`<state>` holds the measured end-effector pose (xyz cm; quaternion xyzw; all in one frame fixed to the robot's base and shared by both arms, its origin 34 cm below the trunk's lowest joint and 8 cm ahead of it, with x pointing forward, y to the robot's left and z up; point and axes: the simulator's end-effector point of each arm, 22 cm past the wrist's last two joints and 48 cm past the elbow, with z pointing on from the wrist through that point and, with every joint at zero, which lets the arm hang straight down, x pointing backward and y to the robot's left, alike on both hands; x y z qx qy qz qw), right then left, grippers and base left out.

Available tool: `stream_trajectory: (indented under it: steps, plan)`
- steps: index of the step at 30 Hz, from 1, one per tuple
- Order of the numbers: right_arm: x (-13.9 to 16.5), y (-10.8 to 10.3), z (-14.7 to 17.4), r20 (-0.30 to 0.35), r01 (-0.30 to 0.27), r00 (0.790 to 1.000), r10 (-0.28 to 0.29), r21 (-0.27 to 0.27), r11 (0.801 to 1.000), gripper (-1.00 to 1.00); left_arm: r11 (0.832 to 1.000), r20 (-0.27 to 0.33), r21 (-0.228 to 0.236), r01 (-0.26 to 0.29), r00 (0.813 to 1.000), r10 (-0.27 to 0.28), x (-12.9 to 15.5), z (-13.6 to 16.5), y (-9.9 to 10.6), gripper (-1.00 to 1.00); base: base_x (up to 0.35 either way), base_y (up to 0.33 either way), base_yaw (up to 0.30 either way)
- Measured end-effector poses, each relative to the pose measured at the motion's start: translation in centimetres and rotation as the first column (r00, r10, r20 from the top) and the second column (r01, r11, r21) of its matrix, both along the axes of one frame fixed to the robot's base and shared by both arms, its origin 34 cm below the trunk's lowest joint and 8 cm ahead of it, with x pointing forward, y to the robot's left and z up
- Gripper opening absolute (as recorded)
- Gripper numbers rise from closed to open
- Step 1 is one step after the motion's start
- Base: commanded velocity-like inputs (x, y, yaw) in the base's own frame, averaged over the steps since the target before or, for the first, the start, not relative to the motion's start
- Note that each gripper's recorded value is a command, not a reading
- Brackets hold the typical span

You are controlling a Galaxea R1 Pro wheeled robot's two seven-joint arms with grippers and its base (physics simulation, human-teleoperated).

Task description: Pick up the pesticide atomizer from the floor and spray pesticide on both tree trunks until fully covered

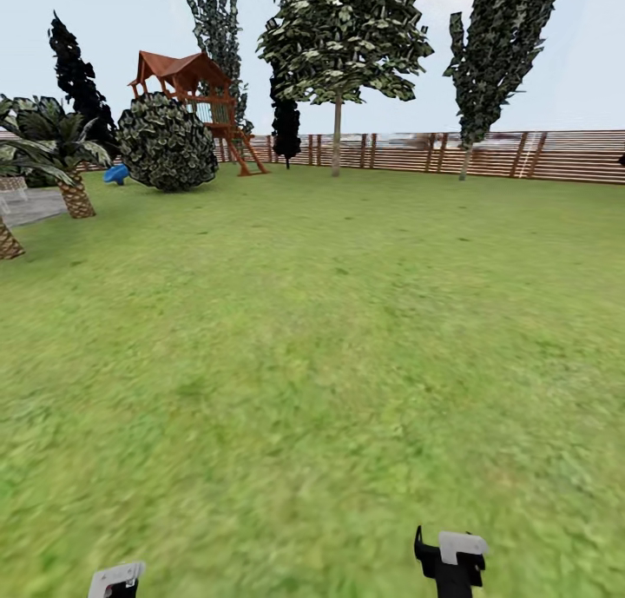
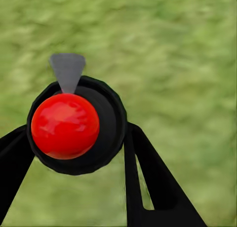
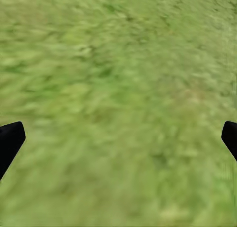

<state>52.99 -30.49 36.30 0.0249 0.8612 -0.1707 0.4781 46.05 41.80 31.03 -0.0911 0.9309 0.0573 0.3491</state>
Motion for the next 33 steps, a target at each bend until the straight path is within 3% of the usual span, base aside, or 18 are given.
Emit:
stream_trajectory:
  steps: [8,22,29,33]
  plan:
    - [0.0,0.5,-0.1,-0.002,-0.001,1.0,0.001,0.007,1.0,1.0,1.0,0.001,0.0,0.0,1.0,0.0,0.0,0.0,0.0,-1.0,0.338,0.0,-0.009]
    - [0.0,0.5,0.0,-0.001,-0.001,1.0,0.001,0.007,1.0,1.0,1.0,0.003,0.002,-0.001,1.0,0.001,0.1,0.1,0.1,-1.0,0.338,0.0,-0.178]
    - [-0.1,0.6,0.0,-0.002,-0.002,1.0,0.002,0.009,1.0,1.0,1.0,0.005,0.003,-0.002,1.0,0.002,0.1,0.2,0.2,-1.0,0.338,0.0,-0.028]
    - [-2.3,0.6,-1.3,-0.038,0.0,0.999,0.0,0.01,1.0,1.0,1.0,0.005,0.003,-0.001,1.0,0.001,0.1,0.2,0.2,-1.0,0.338,0.0,0.0]
